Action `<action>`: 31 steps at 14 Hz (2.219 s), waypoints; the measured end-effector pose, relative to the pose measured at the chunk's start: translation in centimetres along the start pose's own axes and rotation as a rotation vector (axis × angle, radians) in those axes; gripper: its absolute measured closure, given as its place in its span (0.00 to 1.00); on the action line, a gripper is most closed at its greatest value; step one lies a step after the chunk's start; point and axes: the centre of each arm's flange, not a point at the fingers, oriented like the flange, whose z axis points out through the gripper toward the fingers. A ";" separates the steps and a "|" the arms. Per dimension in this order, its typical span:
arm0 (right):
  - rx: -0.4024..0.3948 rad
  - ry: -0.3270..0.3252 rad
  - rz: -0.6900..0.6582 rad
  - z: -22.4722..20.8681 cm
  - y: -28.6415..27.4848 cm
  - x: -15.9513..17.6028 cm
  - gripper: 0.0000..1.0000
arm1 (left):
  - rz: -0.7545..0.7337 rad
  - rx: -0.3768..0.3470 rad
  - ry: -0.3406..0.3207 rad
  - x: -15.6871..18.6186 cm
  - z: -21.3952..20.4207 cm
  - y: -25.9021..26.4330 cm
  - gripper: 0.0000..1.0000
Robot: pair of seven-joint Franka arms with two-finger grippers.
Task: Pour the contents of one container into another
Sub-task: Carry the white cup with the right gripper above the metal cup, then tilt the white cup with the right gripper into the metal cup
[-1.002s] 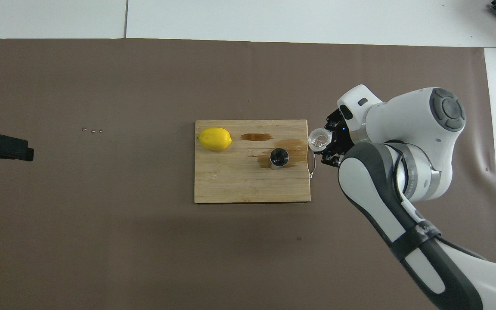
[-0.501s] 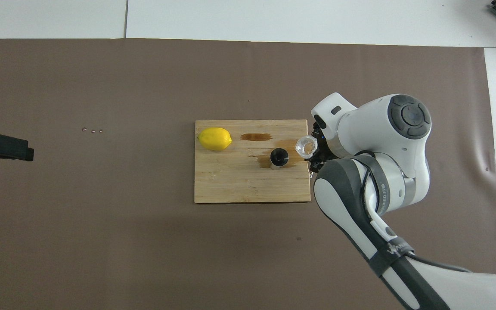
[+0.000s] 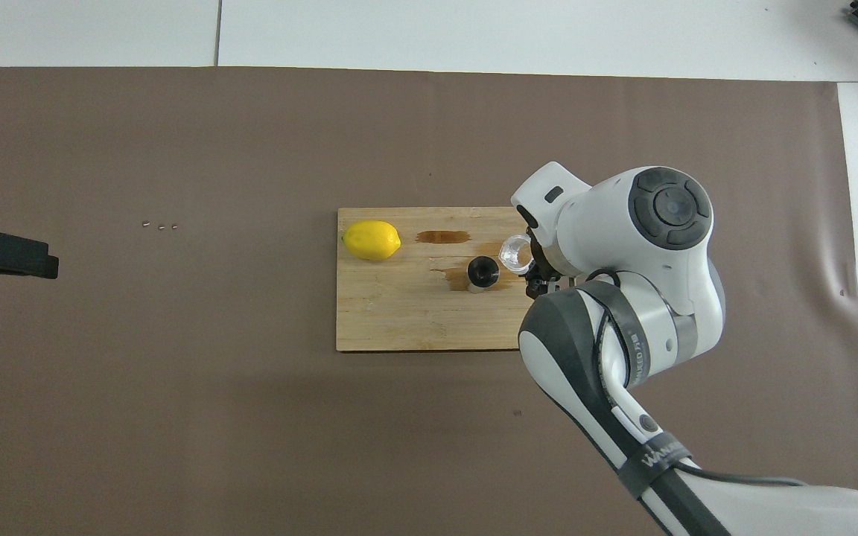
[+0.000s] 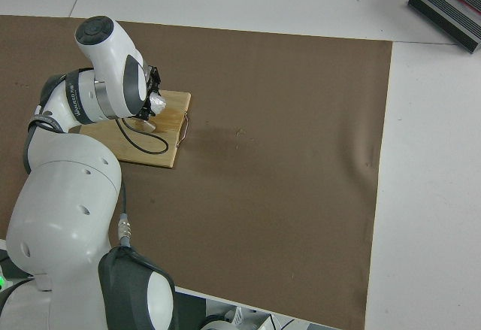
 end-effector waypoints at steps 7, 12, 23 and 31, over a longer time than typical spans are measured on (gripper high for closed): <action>-0.045 -0.093 -0.076 0.0 -1.2 2.8 0.48 | 0.000 0.000 0.000 0.0 0.0 0.0 0.00; -0.067 -0.138 -0.113 0.0 -1.2 2.6 0.48 | 0.000 0.000 0.000 0.0 0.0 0.0 0.00; -0.092 -0.195 -0.166 0.1 -1.5 3.2 0.48 | 0.000 0.000 0.000 0.0 0.0 0.0 0.00; -0.104 -0.245 -0.173 0.2 -2.2 4.2 0.48 | 0.000 0.000 0.000 0.0 0.0 0.0 0.00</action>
